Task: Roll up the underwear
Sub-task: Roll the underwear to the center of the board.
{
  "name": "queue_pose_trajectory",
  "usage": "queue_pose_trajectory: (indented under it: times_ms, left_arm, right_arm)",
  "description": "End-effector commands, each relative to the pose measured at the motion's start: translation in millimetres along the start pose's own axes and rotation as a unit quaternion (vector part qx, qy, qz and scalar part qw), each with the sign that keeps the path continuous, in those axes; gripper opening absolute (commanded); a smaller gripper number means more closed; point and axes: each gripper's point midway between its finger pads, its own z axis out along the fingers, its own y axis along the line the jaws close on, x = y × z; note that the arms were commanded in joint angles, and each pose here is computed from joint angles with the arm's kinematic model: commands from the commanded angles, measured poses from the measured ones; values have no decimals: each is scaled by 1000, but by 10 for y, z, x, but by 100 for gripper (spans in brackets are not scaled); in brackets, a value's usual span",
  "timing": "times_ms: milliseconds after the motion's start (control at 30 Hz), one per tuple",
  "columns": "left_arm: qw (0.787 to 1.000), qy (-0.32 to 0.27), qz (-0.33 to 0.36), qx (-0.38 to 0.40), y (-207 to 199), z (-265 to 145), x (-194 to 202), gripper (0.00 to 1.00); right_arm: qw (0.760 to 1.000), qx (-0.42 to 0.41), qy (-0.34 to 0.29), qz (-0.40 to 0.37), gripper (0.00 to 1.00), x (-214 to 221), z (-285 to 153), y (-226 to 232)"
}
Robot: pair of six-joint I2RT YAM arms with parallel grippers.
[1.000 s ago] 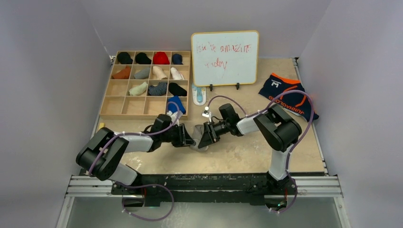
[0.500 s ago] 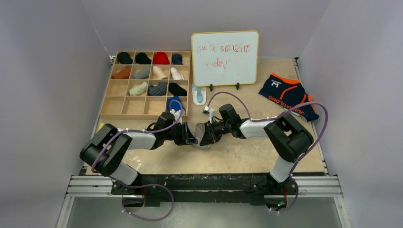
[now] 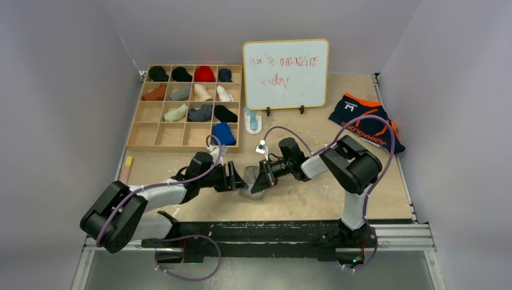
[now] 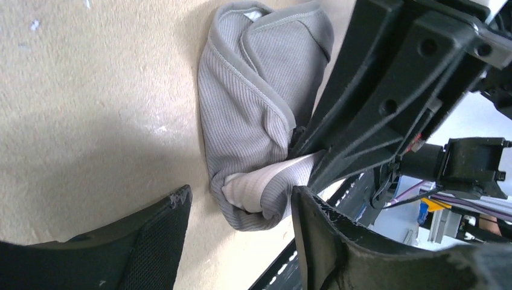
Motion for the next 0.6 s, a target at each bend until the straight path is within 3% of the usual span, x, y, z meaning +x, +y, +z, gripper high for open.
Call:
queue_pose_trajectory:
  times_ms: [0,233,367,567]
  left_arm:
    - [1000,2,8,3,56,-50,111,61]
    - [999,33,8,40,24,38,239,61]
    - [999,44,-13,1,181,88,278,59]
    - [992,72,-60,-84,520,185,388,39]
  right_arm:
    - [999,-39,-1,29,0,-14,-42,51]
    - [996,-14,-4,84,5,29,-73,-231]
    - [995,-11,-4,100,7,78,-79,-311]
    - [994,2,-6,106,20,109,-83,-356]
